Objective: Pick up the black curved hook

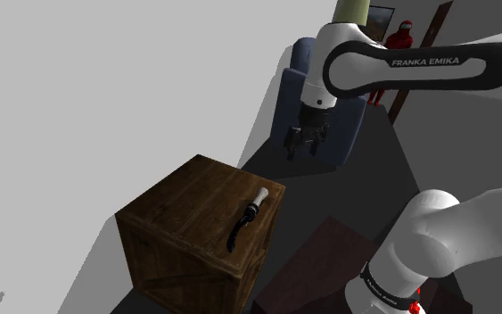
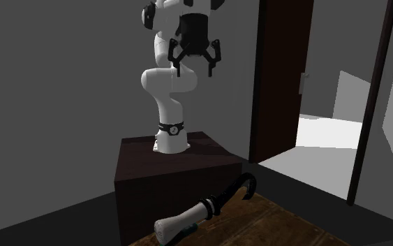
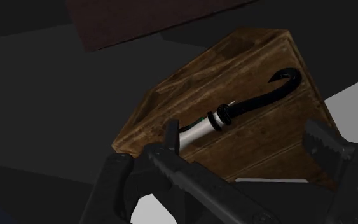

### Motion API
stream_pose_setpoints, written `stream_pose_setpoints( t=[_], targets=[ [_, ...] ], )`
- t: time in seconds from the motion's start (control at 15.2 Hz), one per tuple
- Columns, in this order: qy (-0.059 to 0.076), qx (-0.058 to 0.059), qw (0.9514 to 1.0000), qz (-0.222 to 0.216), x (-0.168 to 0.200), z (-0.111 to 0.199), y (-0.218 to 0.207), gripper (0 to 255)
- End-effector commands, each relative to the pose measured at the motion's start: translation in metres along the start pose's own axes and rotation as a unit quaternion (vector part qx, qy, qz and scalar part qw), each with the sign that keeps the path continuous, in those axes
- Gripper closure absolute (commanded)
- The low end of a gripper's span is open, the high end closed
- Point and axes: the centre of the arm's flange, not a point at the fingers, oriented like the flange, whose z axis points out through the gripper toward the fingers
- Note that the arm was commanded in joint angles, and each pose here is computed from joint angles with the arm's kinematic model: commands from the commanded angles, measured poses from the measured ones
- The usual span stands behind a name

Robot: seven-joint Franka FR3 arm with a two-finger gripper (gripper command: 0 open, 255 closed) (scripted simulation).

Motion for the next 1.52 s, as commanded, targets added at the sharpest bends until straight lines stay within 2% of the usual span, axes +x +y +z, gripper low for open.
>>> stream_pose_setpoints(
  t=[0.0,0.33,0.73,1.06,1.45],
  targets=[
    [-0.001,0.000,0.9996,0.028,0.010,0.024,-0.007,0],
    [-0.007,0.001,0.9955,0.095,0.037,0.083,-0.022,0],
    [-0.013,0.001,0.9847,0.174,0.071,0.154,-0.036,0],
    [-0.018,0.001,0.9708,0.239,0.100,0.214,-0.043,0],
    [-0.024,0.001,0.9484,0.316,0.135,0.285,-0.046,0]
  ],
)
